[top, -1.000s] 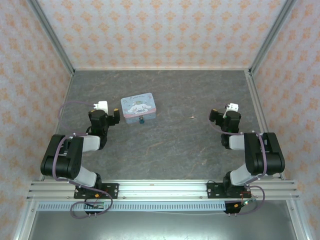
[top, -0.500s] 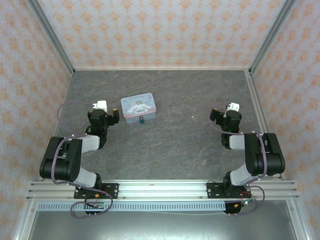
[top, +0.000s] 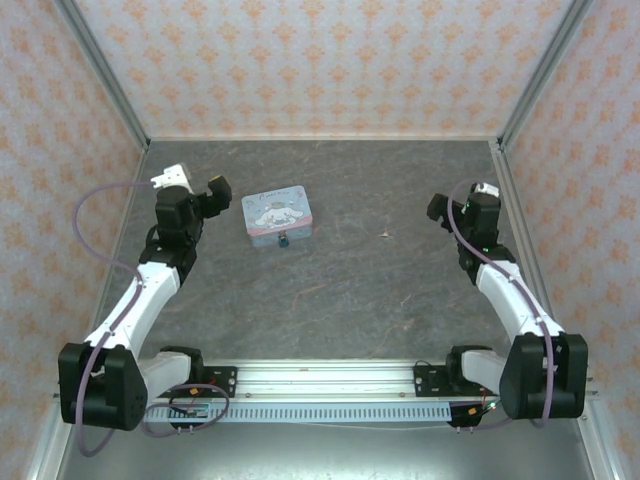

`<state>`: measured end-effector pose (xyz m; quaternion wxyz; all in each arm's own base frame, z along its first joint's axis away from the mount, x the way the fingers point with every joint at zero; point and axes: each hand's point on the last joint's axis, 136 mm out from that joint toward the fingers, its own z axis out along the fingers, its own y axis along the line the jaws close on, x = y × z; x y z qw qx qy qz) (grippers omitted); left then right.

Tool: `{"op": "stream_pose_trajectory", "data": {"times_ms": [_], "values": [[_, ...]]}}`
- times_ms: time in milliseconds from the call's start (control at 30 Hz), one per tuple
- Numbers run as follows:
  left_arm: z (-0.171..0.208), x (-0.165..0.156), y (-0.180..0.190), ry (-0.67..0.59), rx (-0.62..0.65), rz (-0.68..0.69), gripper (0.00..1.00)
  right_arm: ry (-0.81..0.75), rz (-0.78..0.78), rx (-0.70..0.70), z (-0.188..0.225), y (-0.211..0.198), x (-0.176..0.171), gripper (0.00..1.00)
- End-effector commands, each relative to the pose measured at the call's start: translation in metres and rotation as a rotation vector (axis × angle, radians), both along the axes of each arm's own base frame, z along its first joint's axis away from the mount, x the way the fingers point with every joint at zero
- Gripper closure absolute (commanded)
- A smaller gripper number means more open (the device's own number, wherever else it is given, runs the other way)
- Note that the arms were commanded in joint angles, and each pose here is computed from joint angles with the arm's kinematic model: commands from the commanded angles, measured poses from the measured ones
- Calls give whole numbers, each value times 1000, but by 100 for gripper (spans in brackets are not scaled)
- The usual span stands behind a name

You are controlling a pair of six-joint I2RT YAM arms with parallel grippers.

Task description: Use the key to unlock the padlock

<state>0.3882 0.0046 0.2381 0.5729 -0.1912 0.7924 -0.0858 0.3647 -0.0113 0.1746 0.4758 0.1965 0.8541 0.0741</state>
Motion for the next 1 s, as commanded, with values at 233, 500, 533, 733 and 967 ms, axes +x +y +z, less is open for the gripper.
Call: {"op": "stream_pose_trajectory", "data": {"times_ms": [233, 500, 533, 733, 967], "values": [[-30, -6, -129, 164, -212, -353, 0, 378, 75, 146, -45, 45, -62, 5], [-37, -3, -179, 176, -271, -449, 0, 524, 129, 160, -75, 67, -60, 20], [-37, -2, -182, 178, -271, -456, 0, 537, 145, 153, -76, 70, -56, 22], [-45, 0, -194, 198, -280, -474, 0, 578, 268, 63, -79, 97, -24, 36], [-49, -1, -195, 215, -275, -470, 0, 677, 426, 24, -103, 118, 7, 44]]}}
